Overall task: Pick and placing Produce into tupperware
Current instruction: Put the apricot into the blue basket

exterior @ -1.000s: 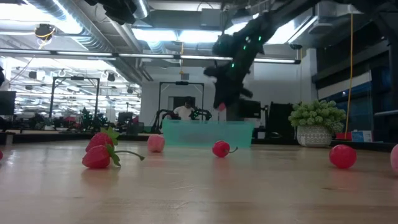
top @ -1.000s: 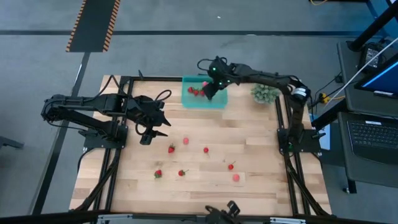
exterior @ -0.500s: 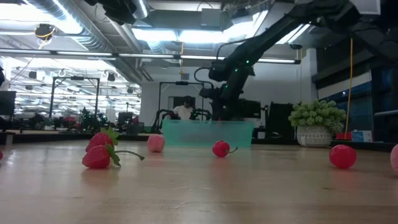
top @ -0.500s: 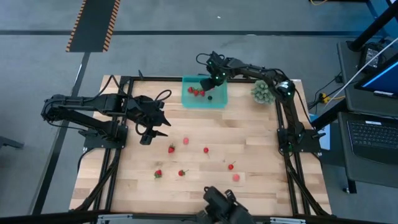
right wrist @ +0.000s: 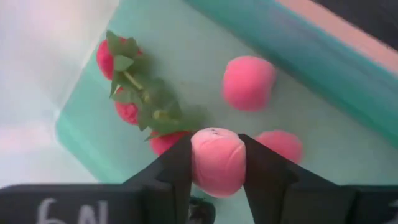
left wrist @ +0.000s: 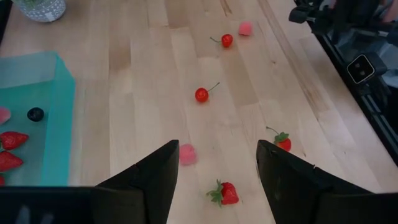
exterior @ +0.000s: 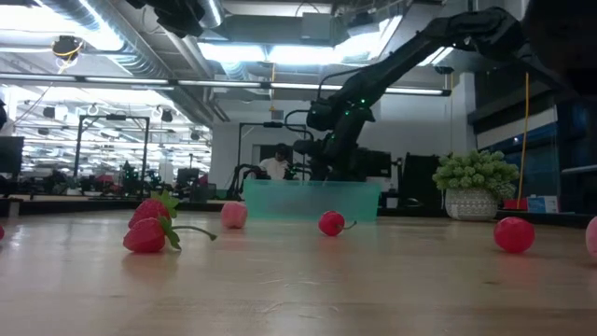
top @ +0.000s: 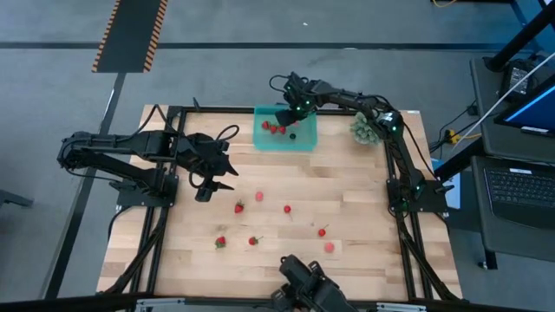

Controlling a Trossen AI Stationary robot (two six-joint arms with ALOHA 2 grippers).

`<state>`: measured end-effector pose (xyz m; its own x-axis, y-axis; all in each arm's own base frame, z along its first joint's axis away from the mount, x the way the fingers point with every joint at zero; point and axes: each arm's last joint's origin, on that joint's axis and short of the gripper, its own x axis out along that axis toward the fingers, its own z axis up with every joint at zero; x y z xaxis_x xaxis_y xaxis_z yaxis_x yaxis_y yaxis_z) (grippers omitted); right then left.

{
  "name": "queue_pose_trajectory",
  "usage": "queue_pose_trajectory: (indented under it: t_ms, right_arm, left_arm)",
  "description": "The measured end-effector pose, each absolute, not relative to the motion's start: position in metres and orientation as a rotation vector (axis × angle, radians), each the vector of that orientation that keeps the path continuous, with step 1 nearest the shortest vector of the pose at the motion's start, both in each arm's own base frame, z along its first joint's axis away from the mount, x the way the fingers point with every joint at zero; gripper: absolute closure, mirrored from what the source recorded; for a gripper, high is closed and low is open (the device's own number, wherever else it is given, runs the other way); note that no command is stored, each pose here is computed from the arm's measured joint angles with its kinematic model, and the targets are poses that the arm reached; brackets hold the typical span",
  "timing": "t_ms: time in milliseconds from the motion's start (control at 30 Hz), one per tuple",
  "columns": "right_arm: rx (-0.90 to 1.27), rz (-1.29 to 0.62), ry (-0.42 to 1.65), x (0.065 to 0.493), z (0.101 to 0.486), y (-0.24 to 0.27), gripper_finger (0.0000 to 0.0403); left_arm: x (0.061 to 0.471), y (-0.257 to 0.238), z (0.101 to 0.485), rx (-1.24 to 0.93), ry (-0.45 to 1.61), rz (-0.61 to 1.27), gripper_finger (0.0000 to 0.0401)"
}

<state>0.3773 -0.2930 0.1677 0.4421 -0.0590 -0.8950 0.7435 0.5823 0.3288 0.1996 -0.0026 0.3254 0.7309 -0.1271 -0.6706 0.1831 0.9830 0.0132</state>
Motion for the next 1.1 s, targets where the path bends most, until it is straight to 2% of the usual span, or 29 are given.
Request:
queue_pose_trajectory:
  t_ms: [233,400,567,767,933,1100]
  right_arm:
    - [0.813,-0.574,0.994,0.377,0.168,-0.294,0.0209]
    - [0.881,-0.579,0.984,0.378,0.176,-0.293,0.0189]
    - [0.914,-0.551,0.996,0.384,0.204,-0.288,0.0192]
    - [0.817,-0.472,1.058,0.394,0.249,-0.265,0.0205]
    - [0.645,-0.439,1.224,0.395,0.274,-0.233,0.0215]
    - [0.586,-0.411,1.367,0.393,0.290,-0.201,0.0220]
  left_arm:
    - [0.200,-0.003,0.325,0.080,0.732,-0.171,0.0193]
    - [0.200,-0.003,0.325,0.080,0.732,-0.171,0.0193]
    - [0.200,-0.003,0.325,0.080,0.732,-0.171,0.0193]
    - [0.200,-0.003,0.325,0.081,0.732,-0.171,0.0193]
    - [0.200,-0.003,0.325,0.081,0.732,-0.171,0.0193]
    - [0.200,-0.003,0.325,0.080,0.732,-0.171,0.0193]
